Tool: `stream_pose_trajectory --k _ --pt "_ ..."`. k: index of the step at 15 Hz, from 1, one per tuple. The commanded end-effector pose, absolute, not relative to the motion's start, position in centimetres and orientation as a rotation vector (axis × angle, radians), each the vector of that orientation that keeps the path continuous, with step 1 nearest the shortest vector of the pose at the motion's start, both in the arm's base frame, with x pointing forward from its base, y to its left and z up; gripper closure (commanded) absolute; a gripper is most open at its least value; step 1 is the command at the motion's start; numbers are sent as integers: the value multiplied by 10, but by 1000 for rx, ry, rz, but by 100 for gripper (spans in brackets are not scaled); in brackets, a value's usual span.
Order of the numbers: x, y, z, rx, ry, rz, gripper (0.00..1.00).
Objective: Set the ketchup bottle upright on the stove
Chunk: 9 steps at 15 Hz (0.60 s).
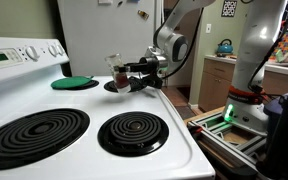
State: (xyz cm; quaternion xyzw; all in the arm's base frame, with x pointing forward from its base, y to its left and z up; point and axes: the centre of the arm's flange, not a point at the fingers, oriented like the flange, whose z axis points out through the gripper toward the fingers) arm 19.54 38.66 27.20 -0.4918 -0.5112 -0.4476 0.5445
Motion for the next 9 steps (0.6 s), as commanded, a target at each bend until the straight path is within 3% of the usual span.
stream_pose_trajectory --k 1,9 --pt "172 370 245 -1135 -1225 -1115 55" --pt "166 348 285 -1087 -1243 -1199 55"
